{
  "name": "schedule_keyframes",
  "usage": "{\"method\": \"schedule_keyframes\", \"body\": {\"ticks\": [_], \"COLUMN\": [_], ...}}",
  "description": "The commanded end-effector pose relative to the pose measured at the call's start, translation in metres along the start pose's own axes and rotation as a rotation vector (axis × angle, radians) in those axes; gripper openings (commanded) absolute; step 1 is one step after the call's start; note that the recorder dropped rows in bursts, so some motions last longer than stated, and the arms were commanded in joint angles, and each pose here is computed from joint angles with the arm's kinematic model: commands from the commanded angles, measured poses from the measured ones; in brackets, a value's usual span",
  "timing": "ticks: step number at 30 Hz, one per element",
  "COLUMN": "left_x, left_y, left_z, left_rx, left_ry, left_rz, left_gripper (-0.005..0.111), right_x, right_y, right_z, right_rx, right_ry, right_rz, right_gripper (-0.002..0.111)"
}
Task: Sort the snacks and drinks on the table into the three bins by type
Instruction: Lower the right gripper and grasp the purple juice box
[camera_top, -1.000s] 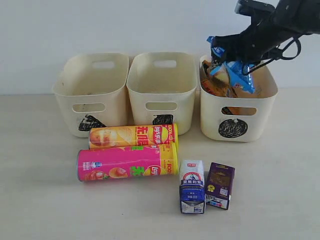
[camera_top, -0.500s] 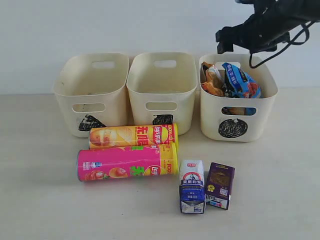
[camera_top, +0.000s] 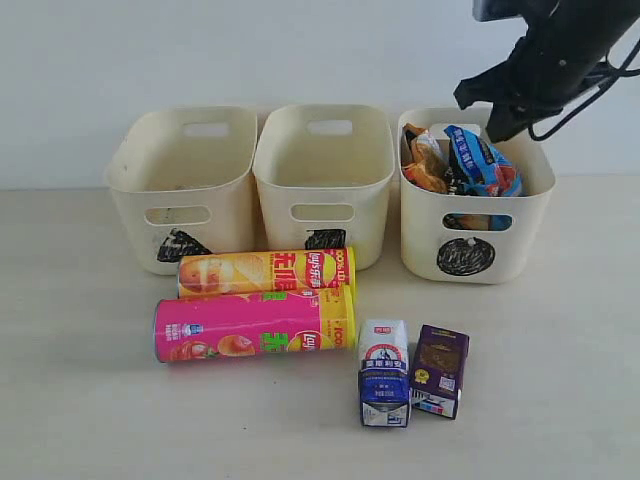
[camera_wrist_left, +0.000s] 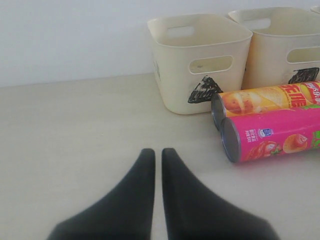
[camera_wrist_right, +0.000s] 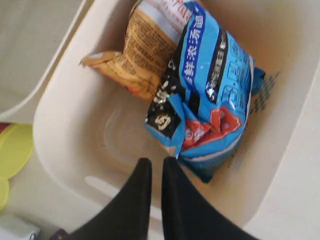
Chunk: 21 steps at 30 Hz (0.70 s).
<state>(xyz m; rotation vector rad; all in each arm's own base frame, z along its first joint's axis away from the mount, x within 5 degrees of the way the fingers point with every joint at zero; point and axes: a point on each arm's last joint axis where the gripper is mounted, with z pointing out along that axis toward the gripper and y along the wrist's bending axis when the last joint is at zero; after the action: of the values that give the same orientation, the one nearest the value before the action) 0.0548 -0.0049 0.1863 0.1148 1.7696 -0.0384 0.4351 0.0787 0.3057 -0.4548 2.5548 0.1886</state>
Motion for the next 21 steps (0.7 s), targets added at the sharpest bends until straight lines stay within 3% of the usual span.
{"method": "schedule_keyframes", "body": {"ticks": [1,9,16,21], "left_x": [-0.001,-0.001,-0.001,-0.002], "left_y": [0.000,0.000,0.000,0.000], "left_z": [-0.001,-0.001,-0.001,-0.001], "left_rx": [-0.004,-0.004,-0.004,-0.004], "left_ry": [-0.010,-0.010,-0.010,-0.013], "left_rz": [-0.006,-0.006,-0.006,-0.006], "left_gripper": [0.004,0.004,0.004,0.004], "right_x": [0.014,0.059,0.096,0.109], "right_y": [0.002,0.021,0.070,0.102], "right_z": [-0.028,-0.047,-0.029,-0.016], "right_rx": [0.010,-0.086,-0.139,-0.024], "right_ry": [0.012,0.044,0.181,0.222], "right_rz": [-0.021,-0.011,-0.103,-0.112], "right_gripper": [0.000,0.000,0.000,0.000]}}
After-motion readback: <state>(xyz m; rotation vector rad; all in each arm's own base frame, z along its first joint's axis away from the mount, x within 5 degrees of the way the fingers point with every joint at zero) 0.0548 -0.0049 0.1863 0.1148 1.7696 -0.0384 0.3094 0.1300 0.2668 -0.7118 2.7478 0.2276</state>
